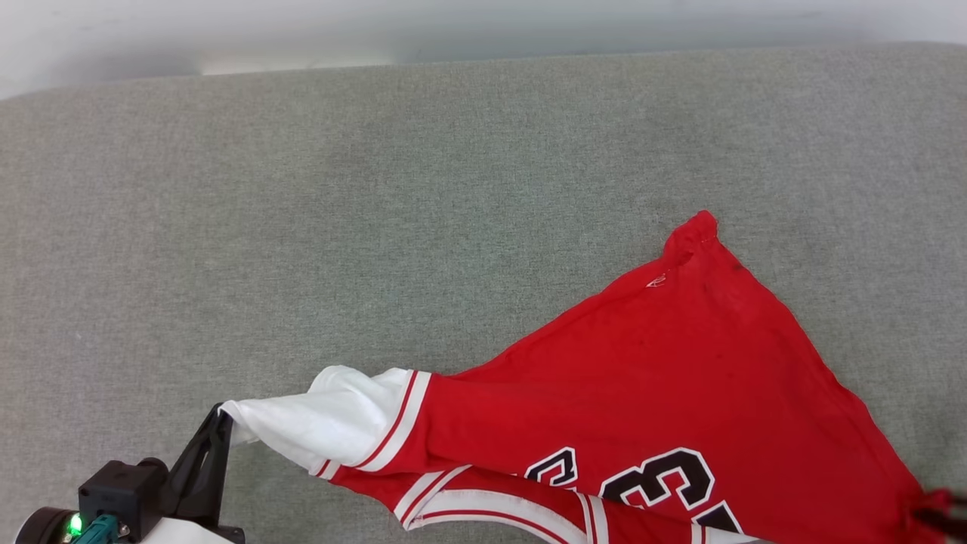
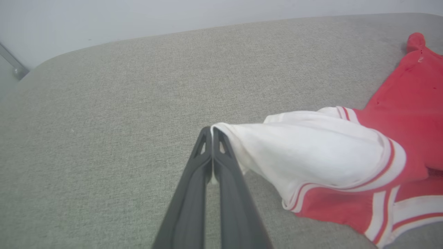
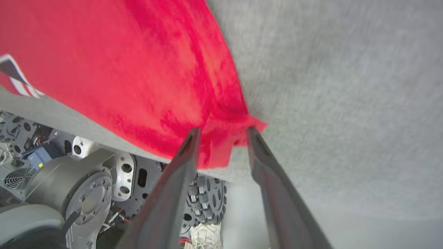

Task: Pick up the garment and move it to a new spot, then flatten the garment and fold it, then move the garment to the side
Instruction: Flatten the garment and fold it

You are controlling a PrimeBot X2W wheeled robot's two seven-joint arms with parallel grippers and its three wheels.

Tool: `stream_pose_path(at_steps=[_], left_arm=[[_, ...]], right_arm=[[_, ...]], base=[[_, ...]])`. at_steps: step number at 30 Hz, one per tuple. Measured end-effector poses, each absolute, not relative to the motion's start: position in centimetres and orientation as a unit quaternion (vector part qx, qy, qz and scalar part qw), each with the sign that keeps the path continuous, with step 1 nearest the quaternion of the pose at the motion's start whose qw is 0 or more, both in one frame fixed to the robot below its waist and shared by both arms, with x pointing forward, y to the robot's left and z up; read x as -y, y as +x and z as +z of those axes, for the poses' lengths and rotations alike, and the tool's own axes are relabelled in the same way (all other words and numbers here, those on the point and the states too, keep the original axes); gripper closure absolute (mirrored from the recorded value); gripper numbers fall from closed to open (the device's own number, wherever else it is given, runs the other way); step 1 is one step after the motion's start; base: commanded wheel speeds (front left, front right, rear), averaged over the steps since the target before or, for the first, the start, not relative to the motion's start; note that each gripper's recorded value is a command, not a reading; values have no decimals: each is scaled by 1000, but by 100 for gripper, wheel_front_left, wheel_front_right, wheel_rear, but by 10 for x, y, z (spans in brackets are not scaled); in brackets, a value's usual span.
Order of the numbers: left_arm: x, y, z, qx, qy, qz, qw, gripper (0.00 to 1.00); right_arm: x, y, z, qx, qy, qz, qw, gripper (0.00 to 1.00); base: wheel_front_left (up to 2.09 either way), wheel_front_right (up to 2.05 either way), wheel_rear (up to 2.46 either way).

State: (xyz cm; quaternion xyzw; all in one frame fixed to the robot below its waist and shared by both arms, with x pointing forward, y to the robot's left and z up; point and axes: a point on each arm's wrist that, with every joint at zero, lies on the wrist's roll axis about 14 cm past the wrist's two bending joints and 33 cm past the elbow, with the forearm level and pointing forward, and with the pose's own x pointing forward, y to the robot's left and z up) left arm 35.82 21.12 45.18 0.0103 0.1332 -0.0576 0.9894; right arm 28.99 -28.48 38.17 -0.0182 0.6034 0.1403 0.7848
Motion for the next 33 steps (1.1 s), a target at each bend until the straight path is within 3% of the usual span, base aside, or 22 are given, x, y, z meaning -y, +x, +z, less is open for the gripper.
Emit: stream_pose_path(at_steps=[5, 10, 23, 33], left_arm=[[-211, 355, 453, -134, 9, -56, 989, 100], [-211, 355, 453, -133, 10, -55, 990, 100], [-206, 373, 444, -135, 7, -54, 989, 100], [-208, 381, 424, -156, 4, -43, 987, 100]], right_arm=[[274, 358, 437, -495, -50, 160, 852, 0], [249, 407, 481, -433, -102, 197, 874, 0], [181, 489, 453, -487, -202, 254, 811, 0], [152, 511, 376, -550, -204, 273, 763, 0]], base=[[0, 0, 0], [0, 0, 0], [0, 0, 0], [0, 0, 0]])
